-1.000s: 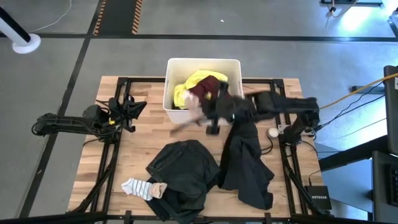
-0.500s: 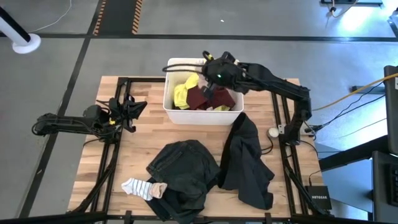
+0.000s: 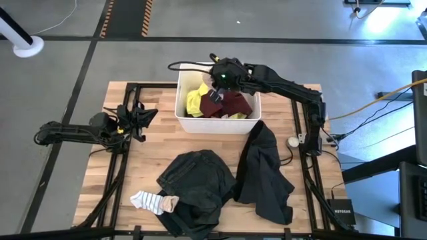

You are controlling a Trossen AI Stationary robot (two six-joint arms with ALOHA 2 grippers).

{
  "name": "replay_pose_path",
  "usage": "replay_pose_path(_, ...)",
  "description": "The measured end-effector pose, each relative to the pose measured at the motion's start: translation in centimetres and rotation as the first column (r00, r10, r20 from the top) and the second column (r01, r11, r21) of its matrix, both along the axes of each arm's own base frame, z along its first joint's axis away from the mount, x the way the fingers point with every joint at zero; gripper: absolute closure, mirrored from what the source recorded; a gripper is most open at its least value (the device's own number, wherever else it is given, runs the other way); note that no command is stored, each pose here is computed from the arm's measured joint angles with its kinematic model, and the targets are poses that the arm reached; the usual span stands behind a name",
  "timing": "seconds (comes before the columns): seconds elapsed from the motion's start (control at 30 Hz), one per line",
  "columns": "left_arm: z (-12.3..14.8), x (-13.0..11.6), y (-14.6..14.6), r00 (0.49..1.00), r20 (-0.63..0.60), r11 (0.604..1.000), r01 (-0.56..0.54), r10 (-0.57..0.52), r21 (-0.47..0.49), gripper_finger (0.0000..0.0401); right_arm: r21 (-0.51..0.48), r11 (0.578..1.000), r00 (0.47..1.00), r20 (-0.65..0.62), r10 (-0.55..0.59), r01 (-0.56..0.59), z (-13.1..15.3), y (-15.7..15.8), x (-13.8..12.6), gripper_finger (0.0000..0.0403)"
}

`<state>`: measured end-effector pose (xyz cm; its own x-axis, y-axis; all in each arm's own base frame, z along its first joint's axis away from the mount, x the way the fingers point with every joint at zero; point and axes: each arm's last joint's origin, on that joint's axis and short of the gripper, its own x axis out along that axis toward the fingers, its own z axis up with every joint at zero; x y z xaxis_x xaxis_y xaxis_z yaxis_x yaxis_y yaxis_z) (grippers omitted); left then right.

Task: Sort clothes
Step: Put the bottom brown sock into the white bin, then put the brown sock into the white bin

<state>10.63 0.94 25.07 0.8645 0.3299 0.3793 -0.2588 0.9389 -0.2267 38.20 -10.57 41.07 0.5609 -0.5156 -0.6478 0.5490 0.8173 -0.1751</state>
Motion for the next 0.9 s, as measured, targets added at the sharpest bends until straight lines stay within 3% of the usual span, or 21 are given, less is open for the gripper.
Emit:
replay_pose_path(0.23, 0.0, 0.0, 0.0, 1.0, -0.002, 1.0, -0.002, 0.002, 0.006, 0.0397, 0.075, 0.99, 0.993, 0.02, 0.116, -0.117, -0.1, 1.1, 0.4, 0.0215)
replay_pose_path(0.4, 0.0, 0.0, 0.0, 1.0, -0.001, 1.0, -0.004, 0.004, 0.009, 0.0397, 0.14, 0.951, 0.961, 0.065, 0.27, -0.277, 0.1, 4.2, 1.1, 0.0184)
replay_pose_path(0.67, 0.0, 0.0, 0.0, 1.0, -0.01, 1.0, -0.01, 0.01, 0.023, 0.0397, 0.09, 0.831, 0.833, 0.142, 0.535, -0.549, -0.2, 11.8, 3.1, 0.018)
replay_pose_path(0.9, 0.0, 0.0, 0.0, 1.0, -0.01, 1.0, -0.008, 0.009, 0.02, 0.0397, 0.079, 0.706, 0.71, 0.12, 0.694, -0.703, -3.4, 18.9, 5.2, 0.018)
